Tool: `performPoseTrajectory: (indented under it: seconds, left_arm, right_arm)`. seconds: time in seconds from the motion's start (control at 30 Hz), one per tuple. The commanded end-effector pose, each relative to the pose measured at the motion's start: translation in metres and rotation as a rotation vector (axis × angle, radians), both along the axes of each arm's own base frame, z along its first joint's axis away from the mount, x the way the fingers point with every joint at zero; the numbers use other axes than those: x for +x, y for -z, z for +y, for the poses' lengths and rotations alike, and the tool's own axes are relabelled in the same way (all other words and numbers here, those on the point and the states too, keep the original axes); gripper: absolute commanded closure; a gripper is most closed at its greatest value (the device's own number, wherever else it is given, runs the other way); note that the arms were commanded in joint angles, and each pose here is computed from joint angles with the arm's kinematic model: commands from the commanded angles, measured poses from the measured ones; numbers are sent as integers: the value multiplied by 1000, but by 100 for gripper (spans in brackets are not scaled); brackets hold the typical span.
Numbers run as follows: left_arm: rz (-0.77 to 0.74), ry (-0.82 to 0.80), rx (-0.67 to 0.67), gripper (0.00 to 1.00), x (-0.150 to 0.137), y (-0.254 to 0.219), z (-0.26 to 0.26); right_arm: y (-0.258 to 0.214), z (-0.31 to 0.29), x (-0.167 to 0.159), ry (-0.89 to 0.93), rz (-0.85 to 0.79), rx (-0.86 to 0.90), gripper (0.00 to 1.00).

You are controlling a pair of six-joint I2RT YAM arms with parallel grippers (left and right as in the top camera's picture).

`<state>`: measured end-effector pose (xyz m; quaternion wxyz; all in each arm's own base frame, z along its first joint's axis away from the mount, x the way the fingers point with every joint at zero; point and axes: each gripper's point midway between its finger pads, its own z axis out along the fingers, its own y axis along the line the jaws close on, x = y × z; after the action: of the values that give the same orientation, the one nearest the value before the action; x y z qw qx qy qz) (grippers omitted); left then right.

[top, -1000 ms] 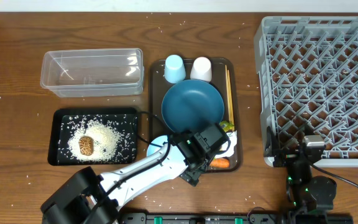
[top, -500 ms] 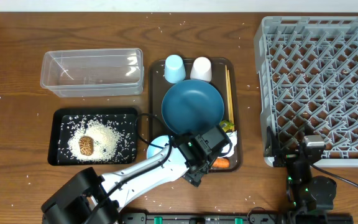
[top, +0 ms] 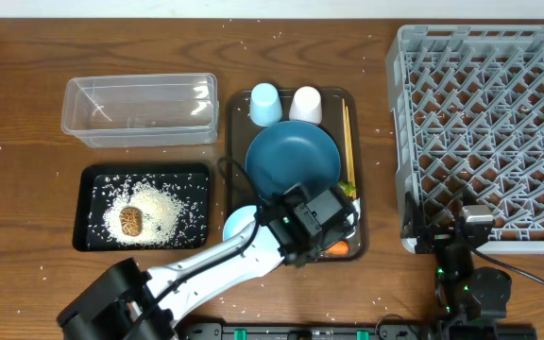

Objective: Sort waste into correct bins and load items into the dishwasher rack
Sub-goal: 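Release the plate and move the left gripper down to the snack wrapper, then grasp the yellow-green snack wrapper with the left gripper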

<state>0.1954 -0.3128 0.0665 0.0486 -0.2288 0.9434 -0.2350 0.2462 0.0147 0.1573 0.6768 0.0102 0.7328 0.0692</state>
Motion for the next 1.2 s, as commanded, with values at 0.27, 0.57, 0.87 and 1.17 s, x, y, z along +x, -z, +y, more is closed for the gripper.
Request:
performPoseTrajectory:
  seconds: [0.27,0.57,0.87,1.17]
  left_arm:
    - [-263,439,64,11,8,-5,-13]
    - [-261,507,128,11,8,15,-9]
    - [-287,521,189,11,15,24,-3]
    - [-363,543,313,11,29,26,13]
  right_arm:
    - [1,-2,0,11,3,-13,1]
    - [1,-2,0,11,3,-13,1]
    - [1,-2,0,11,3,-13,1]
    - [1,-2,0,11,3,-13,1]
